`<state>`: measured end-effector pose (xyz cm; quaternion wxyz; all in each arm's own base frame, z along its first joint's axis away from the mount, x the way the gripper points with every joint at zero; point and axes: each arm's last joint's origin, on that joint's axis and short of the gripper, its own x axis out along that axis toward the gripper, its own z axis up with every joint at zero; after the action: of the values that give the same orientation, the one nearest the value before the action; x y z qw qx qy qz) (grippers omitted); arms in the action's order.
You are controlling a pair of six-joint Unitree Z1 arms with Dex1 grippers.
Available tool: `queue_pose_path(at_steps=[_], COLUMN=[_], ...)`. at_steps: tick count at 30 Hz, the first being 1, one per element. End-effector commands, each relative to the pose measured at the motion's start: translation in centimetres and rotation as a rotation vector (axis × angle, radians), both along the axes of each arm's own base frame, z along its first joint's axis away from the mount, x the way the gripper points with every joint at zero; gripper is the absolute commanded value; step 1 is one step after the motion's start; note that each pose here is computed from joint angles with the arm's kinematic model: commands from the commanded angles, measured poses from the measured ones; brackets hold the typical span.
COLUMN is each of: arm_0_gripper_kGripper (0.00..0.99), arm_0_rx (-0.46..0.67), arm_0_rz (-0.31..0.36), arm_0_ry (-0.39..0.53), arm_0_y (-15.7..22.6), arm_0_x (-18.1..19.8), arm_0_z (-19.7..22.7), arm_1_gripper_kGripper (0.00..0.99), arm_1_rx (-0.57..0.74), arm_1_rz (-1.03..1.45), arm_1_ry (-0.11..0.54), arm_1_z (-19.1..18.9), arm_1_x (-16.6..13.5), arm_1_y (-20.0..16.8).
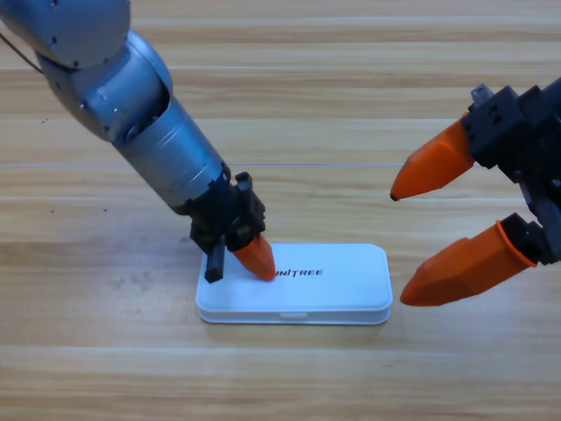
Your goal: Clean up eraser and pencils
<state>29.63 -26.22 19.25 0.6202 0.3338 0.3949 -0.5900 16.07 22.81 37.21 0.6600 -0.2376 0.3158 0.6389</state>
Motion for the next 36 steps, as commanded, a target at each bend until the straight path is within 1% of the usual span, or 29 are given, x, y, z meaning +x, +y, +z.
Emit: queue_pose_path(at_steps=[1, 14, 22, 29, 33, 36], arm_0_gripper_kGripper=[0.0, 0.0, 0.0, 0.0, 0.0, 0.0], arm_0_rx=[0.101, 0.148, 0.156, 0.169, 0.172, 0.165], arm_0_rz=[-0.069, -0.151, -0.173, -0.21, -0.216, -0.214], arm_0_ry=[0.063, 0.037, 0.029, 0.035, 0.037, 0.03], arm_0_y=[-1.8, -4.1, -4.7, -5.2, -5.1, -5.1], arm_0_x=[-3.0, -5.4, -6.1, -7.1, -7.4, -7.4], arm_0_z=[-4.4, -5.8, -5.9, -6.9, -7.4, -6.9], arm_1_gripper_kGripper=[0.988, 0.988, 0.988, 0.988, 0.988, 0.988], arm_1_rx=[-0.074, -0.073, -0.076, -0.081, -0.08, -0.081], arm_1_rz=[0.021, 0.024, 0.024, 0.025, 0.025, 0.024], arm_1_ry=[0.058, 0.061, 0.064, 0.067, 0.066, 0.068], arm_1_z=[-2.2, -2.3, -2.4, -2.6, -2.5, -2.6], arm_1_x=[0.2, 0.3, 0.4, 0.4, 0.4, 0.4], arm_1_y=[1.4, 1.5, 1.6, 1.7, 1.7, 1.7])
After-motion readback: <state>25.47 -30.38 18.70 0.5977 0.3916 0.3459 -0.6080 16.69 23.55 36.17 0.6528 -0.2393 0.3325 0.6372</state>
